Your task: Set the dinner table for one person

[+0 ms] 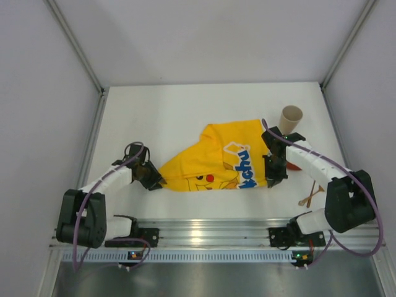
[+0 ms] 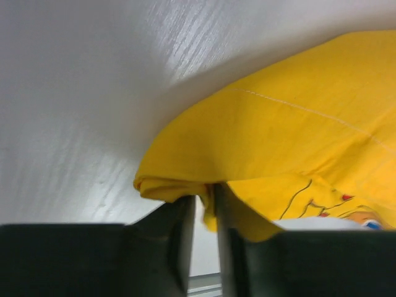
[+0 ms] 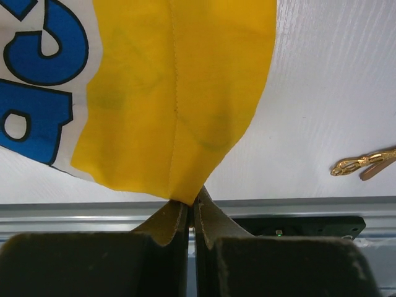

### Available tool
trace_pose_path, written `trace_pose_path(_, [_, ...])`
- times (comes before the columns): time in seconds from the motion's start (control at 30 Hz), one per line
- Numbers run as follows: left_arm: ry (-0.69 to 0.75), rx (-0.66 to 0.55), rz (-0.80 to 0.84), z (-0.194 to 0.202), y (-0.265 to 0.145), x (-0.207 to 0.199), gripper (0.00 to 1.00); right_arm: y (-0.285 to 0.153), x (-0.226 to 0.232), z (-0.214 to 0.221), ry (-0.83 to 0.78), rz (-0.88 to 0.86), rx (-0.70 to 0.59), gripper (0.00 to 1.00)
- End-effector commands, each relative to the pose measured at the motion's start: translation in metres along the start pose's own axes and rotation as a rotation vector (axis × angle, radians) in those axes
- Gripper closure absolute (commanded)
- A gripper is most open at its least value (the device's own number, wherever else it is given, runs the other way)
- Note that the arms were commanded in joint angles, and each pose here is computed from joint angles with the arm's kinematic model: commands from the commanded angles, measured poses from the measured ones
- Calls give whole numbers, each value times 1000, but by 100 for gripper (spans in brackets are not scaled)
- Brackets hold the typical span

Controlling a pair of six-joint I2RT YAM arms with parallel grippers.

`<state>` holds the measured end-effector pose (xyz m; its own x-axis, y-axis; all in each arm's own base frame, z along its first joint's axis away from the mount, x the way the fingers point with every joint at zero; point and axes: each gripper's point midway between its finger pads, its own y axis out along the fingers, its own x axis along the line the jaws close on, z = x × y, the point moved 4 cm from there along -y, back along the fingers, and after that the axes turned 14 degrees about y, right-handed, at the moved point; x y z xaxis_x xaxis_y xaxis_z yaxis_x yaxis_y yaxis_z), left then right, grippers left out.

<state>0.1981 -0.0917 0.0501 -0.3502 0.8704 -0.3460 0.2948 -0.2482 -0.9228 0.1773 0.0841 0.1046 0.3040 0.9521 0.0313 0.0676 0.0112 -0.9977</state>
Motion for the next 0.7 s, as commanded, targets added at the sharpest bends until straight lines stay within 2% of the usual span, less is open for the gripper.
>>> trace_pose_path(0.0, [-15, 28, -143, 13, 31, 31, 78, -11, 10, -14, 2, -22, -42, 100])
trace_pose_path(0.03, [-12, 32, -149, 13, 32, 31, 91, -12, 12, -16, 2, -21, -43, 100])
trace_pose_path(0.07, [-9, 35, -155, 12, 32, 31, 100, -13, 13, -18, 2, -22, -44, 100])
trace_pose_path(0.23, [44, 41, -120, -2, 13, 13, 100, -24, 16, -28, -3, -8, -72, 100])
trace_pose_path(0.3, [97, -46, -47, -29, -16, -16, 100, -35, 16, -33, -5, -7, -82, 100])
trace_pose_path(0.33, [113, -72, -34, -37, -30, -24, 100, -54, 22, -47, 2, -42, -131, 100])
trace_pose_path(0.4, [164, -191, 12, -70, -74, -54, 100, -74, 28, -63, -4, -59, -147, 100])
trace_pose_path(0.43, [178, -231, 16, -83, -88, -64, 100, -107, 39, -89, 10, -118, -238, 100])
trace_pose_path(0.47, [188, -220, -10, -93, -92, -69, 100, -122, 43, -102, 14, -134, -268, 100])
trace_pose_path(0.5, [228, -323, 33, -124, -123, -96, 100, -147, 56, -127, 29, -169, -327, 100])
trace_pose_path(0.63, [291, -413, 82, -191, -138, -145, 100, -184, 87, -199, 117, -285, -424, 100])
trace_pose_path(0.67, [294, -443, 103, -219, -139, -162, 100, -191, 97, -211, 119, -333, -425, 100])
